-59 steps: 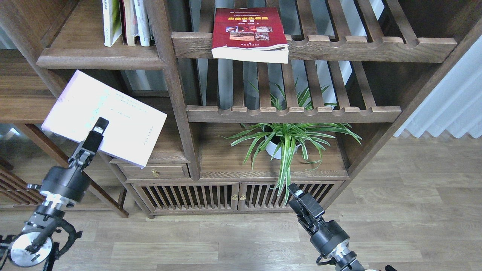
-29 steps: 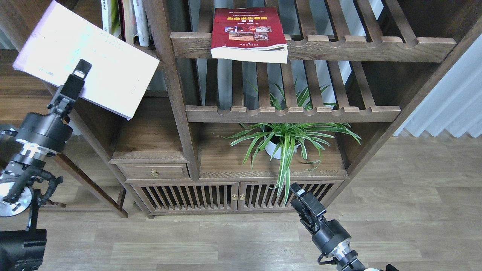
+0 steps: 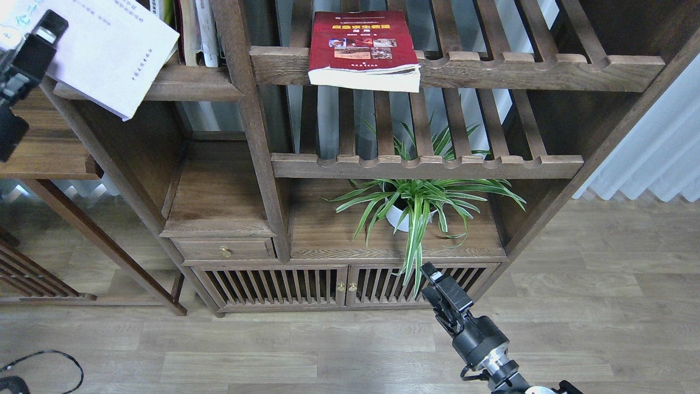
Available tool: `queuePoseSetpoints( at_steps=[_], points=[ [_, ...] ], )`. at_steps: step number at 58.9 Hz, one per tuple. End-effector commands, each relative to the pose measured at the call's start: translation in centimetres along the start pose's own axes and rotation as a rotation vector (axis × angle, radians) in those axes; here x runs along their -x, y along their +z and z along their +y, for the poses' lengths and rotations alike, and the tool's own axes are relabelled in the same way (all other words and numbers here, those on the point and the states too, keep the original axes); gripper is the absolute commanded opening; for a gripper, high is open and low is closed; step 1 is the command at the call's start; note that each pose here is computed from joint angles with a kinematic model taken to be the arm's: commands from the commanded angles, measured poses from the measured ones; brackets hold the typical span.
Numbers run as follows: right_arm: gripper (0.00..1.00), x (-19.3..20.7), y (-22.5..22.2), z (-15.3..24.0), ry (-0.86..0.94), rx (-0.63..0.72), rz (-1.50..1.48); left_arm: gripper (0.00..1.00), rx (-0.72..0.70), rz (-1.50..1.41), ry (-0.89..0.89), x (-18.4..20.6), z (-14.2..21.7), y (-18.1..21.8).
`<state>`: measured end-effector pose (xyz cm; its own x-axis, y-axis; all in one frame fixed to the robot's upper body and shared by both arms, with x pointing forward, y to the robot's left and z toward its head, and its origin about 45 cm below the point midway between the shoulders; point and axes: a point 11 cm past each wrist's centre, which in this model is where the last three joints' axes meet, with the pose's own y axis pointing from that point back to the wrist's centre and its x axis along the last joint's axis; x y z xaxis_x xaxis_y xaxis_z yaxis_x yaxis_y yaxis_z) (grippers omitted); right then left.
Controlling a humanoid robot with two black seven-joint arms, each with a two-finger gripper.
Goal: Organize books on shelf
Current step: 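Push the white book onto the upper shelf with the left gripper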
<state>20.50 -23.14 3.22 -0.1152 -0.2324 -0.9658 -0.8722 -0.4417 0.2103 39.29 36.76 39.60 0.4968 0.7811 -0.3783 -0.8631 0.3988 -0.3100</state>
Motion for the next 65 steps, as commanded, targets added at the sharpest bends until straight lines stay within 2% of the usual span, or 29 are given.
queuePoseSetpoints(
  at_steps=[1,16,29,42,65],
  points=[
    [0.98,0.1,-0.1,-0.2,-0.005,0.000,0.002,0.01,0.013,-0.040,-0.013,0.2,-0.8,1.9],
    [0.98,0.4,-0.3,-0.5,-0.014,-0.003,0.001,0.01,0.000,-0.185,0.026,-0.9,-1.1,7.2],
    [0.98,0.7,-0.4,-0.8,-0.023,-0.003,0.002,0.01,-0.042,-0.208,0.009,-0.4,-1.9,6.7],
    [0.98,1.2,-0.7,-1.2,-0.037,-0.003,0.006,0.01,-0.100,-0.263,-0.010,0.4,-4.3,6.5],
    [0.98,2.1,-1.6,-2.1,-0.065,-0.013,0.005,0.01,-0.158,-0.314,0.026,-0.2,-6.8,6.5]
  ],
)
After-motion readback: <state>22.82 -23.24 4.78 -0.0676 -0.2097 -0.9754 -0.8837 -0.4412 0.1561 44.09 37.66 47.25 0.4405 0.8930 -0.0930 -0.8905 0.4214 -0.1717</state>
